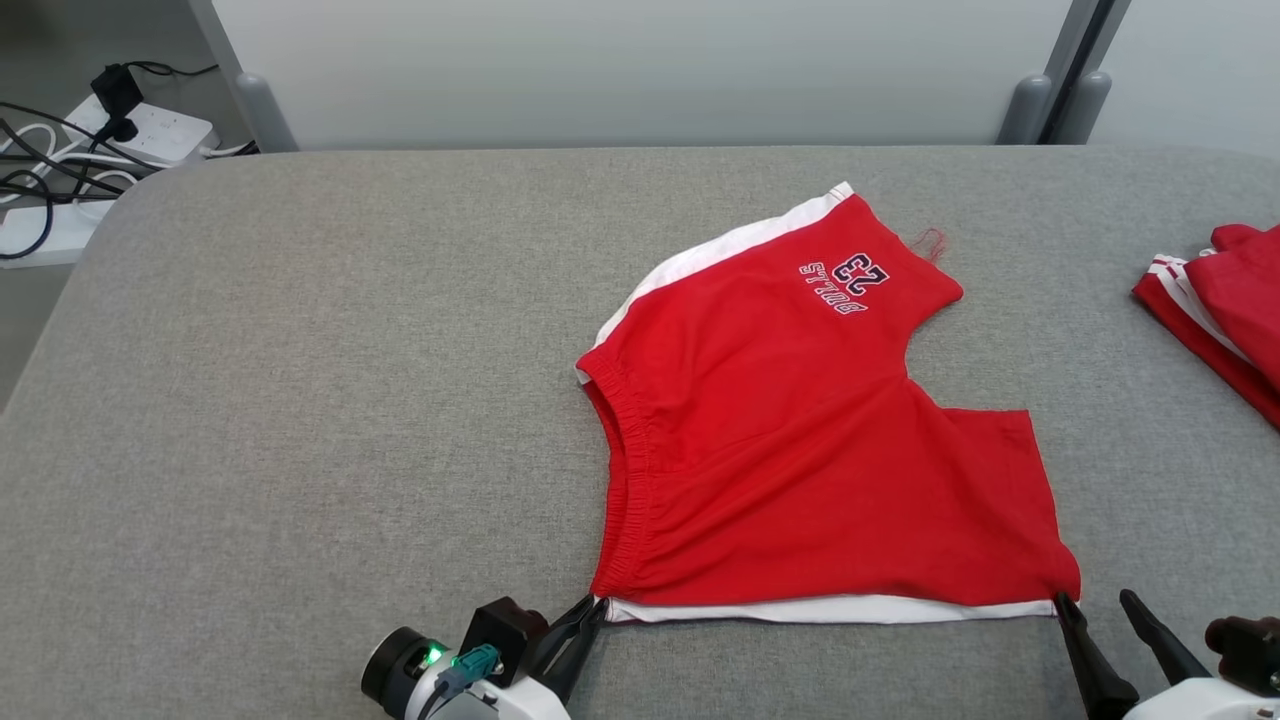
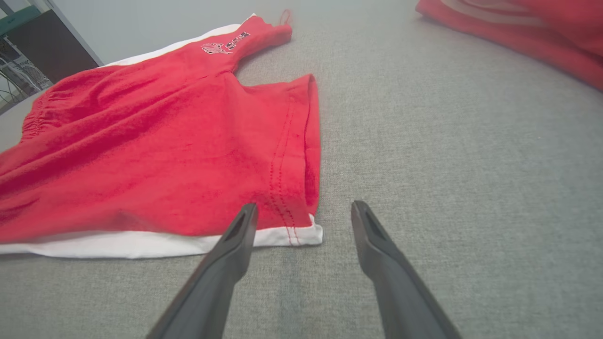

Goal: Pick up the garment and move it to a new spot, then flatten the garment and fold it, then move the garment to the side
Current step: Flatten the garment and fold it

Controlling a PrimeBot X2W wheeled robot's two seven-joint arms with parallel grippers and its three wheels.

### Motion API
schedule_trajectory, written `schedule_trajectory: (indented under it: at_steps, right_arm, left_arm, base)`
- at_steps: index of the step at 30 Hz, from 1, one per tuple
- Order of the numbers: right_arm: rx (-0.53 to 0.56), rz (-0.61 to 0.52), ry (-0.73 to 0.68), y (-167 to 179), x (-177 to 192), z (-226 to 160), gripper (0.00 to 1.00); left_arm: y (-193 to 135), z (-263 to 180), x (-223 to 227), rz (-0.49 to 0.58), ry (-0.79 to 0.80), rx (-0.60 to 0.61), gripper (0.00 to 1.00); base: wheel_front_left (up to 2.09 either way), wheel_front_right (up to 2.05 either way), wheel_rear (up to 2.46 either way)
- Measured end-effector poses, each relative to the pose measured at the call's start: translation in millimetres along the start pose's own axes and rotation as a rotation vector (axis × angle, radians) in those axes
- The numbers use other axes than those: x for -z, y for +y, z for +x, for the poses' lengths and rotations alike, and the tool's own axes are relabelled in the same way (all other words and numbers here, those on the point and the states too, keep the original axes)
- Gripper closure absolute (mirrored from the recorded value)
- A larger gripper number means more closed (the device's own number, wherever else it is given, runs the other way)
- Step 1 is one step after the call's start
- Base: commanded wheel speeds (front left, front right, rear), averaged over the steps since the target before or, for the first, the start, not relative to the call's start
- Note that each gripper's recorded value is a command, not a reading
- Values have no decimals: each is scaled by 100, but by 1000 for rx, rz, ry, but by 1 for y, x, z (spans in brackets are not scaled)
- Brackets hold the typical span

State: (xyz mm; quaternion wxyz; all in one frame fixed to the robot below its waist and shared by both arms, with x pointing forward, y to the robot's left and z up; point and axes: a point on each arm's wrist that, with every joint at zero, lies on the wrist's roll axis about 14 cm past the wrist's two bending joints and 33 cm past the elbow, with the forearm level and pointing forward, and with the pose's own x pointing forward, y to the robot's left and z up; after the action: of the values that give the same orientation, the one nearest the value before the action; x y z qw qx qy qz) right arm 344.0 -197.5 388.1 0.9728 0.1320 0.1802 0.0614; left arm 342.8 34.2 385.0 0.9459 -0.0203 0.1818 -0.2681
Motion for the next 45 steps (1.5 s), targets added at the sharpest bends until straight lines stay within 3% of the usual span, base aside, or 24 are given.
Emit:
schedule_trajectory:
  at_steps: [9, 10, 11, 12, 13, 14, 15, 16, 29, 36, 45]
  right_arm:
    - [-2, 42, 66, 3, 15, 10, 0]
    - [-1, 43, 76, 3, 18, 11, 6]
    - [-5, 44, 85, 4, 19, 12, 13]
    - [-5, 47, 92, 5, 21, 14, 27]
    - [-8, 48, 99, 6, 22, 15, 52]
    - [-10, 47, 106, 7, 23, 16, 62]
    - [-9, 51, 110, 7, 24, 17, 89]
    - [-10, 50, 113, 7, 24, 19, 100]
    - [-22, 6, 96, -8, 8, 12, 100]
    - [-13, 41, 141, -22, 19, -28, 100]
    - [68, 61, 204, -55, 20, -68, 100]
  left_arm:
    - [2, 1, 1, 0, 2, -4, 100]
    - [2, 1, 1, 3, 4, -3, 100]
    - [2, 1, 2, 3, 5, -3, 100]
    - [2, 1, 2, 3, 5, -3, 100]
    - [2, 1, 2, 3, 6, -3, 100]
    - [2, 1, 2, 3, 7, -3, 100]
    - [2, 1, 3, 3, 8, -3, 100]
    - [3, 1, 3, 4, 8, -4, 100]
    - [0, 2, -9, 31, -26, 24, 100]
    - [-25, -18, 3, 21, 7, 100, 100]
    - [-48, -43, -16, -23, 27, 175, 100]
  base:
    - [0, 0, 0]
    - [0, 0, 0]
    - [0, 0, 0]
    - [0, 0, 0]
    - [0, 0, 0]
    - [0, 0, 0]
    - [0, 0, 0]
    - [0, 0, 0]
    - [0, 0, 0]
    - [0, 0, 0]
    - [0, 0, 0]
